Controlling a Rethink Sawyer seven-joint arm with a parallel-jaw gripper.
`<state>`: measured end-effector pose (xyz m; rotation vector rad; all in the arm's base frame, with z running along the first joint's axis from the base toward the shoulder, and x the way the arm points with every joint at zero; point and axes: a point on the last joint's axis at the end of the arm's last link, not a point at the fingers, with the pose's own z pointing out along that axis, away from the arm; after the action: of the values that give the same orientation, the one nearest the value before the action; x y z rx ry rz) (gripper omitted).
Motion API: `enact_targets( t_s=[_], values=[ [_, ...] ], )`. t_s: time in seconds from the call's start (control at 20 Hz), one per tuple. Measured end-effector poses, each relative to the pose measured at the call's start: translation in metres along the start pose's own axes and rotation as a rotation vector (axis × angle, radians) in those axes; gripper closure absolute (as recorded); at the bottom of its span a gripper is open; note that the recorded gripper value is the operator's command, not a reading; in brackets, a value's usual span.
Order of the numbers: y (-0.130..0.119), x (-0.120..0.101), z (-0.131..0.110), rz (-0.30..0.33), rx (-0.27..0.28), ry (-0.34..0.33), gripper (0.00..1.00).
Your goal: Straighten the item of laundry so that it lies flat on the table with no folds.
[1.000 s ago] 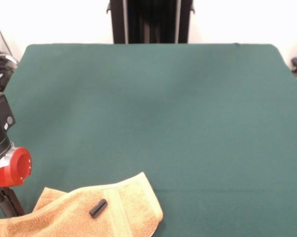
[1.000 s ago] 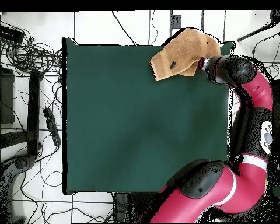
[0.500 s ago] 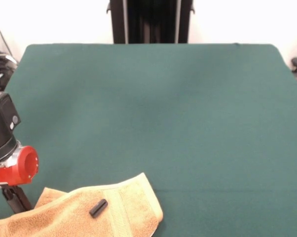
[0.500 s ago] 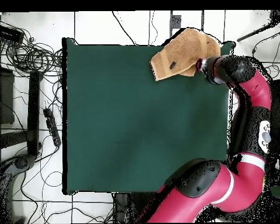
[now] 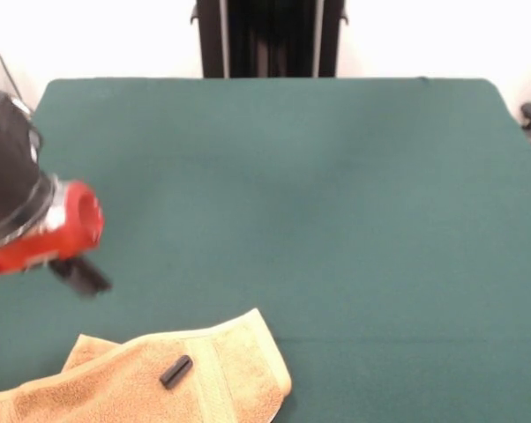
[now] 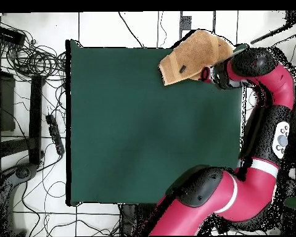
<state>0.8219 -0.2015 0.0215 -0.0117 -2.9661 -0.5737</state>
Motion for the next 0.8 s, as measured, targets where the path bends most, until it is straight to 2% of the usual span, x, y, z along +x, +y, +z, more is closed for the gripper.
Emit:
enact_targets(
  t_s=[0.05, 0.15, 0.3, 0.4, 0.5, 0.65, 0.75, 0.8],
  values=[
    [0.009, 0.011, -0.017, -0.007, -0.033, 0.099, 1.0],
    [0.014, 0.018, -0.03, -0.01, -0.057, 0.16, 1.0],
    [0.02, 0.027, -0.056, -0.014, -0.109, 0.229, 1.0],
    [0.019, 0.028, -0.07, -0.016, -0.131, 0.226, 1.0],
    [0.014, 0.026, -0.082, -0.015, -0.139, 0.184, 1.0],
    [0.003, 0.015, -0.09, -0.007, -0.114, 0.077, 1.0],
    [-0.007, 0.003, -0.091, 0.001, -0.068, -0.028, 1.0],
    [-0.015, -0.012, -0.088, 0.006, -0.005, -0.135, 1.0]
  ],
)
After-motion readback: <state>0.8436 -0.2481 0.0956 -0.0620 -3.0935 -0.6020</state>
